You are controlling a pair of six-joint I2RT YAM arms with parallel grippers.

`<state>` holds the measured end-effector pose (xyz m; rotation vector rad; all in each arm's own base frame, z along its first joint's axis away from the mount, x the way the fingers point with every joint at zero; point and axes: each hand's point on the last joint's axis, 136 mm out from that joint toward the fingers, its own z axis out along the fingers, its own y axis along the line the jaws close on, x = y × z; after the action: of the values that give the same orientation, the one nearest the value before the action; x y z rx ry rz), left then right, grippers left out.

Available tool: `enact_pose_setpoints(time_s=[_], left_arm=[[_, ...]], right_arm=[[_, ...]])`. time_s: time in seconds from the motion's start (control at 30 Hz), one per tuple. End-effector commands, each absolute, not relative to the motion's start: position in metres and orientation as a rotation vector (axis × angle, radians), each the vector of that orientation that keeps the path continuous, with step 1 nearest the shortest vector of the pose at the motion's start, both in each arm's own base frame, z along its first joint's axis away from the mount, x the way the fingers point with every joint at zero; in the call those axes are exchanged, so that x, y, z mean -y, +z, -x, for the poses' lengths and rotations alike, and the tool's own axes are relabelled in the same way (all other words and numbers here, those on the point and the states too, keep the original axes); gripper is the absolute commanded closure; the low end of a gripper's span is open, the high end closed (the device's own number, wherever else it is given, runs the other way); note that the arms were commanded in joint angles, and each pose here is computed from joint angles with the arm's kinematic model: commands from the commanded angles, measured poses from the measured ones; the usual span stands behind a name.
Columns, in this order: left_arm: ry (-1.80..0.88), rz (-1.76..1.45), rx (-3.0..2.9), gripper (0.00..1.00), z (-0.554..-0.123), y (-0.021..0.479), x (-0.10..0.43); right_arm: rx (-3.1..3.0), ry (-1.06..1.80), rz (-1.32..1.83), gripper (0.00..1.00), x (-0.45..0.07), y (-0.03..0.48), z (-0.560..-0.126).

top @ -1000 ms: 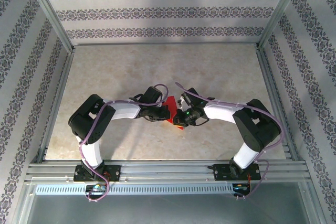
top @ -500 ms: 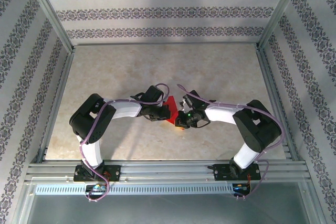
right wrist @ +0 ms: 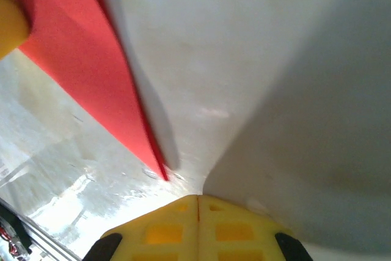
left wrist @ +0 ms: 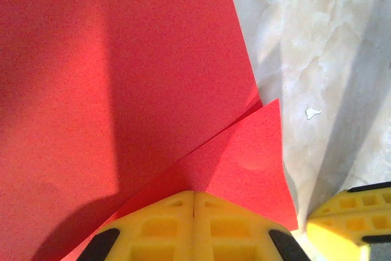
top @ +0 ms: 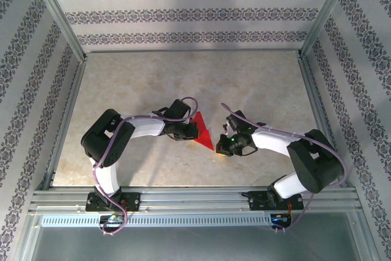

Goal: Fold a paper plane with a square sheet of paper (fold left side to right side)
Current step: Third fold the triangle at the center of the table, then fourth fold the wing at the center of the table.

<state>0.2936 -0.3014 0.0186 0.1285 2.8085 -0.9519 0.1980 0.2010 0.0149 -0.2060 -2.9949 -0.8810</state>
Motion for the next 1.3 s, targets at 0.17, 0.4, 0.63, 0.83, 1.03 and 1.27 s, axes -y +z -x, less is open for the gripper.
enact_pose_setpoints(time_s=[0.17, 0.4, 0.63, 0.83, 1.03, 1.27], left_arm=[[-0.83, -0.275, -2.887, 1.0, -0.286, -0.006, 0.291], [-0.794, -0.474, -2.842, 1.0, -0.296, 0.005, 0.296], [-0.889, -0.492, -2.69, 0.92, -0.328, 0.063, 0.312], [-0.892, -0.313, -2.568, 0.78, -0.35, 0.107, 0.284], [-0.798, -0.013, -2.465, 0.66, -0.358, 0.114, 0.23], [-0.744, 0.11, -2.426, 0.56, -0.359, 0.109, 0.208]], right_arm=[[3.145, -0.905, 0.18, 0.87, -0.176, 0.05, -0.217], [3.251, -1.049, 0.124, 0.71, -0.165, 0.069, -0.243], [3.307, -1.261, -0.085, 0.69, -0.177, 0.089, -0.268], [3.283, -1.381, -0.308, 0.68, -0.203, 0.09, -0.286], [3.227, -1.434, -0.444, 0.65, -0.229, 0.075, -0.299], [3.194, -1.388, -0.424, 0.64, -0.238, 0.047, -0.308]])
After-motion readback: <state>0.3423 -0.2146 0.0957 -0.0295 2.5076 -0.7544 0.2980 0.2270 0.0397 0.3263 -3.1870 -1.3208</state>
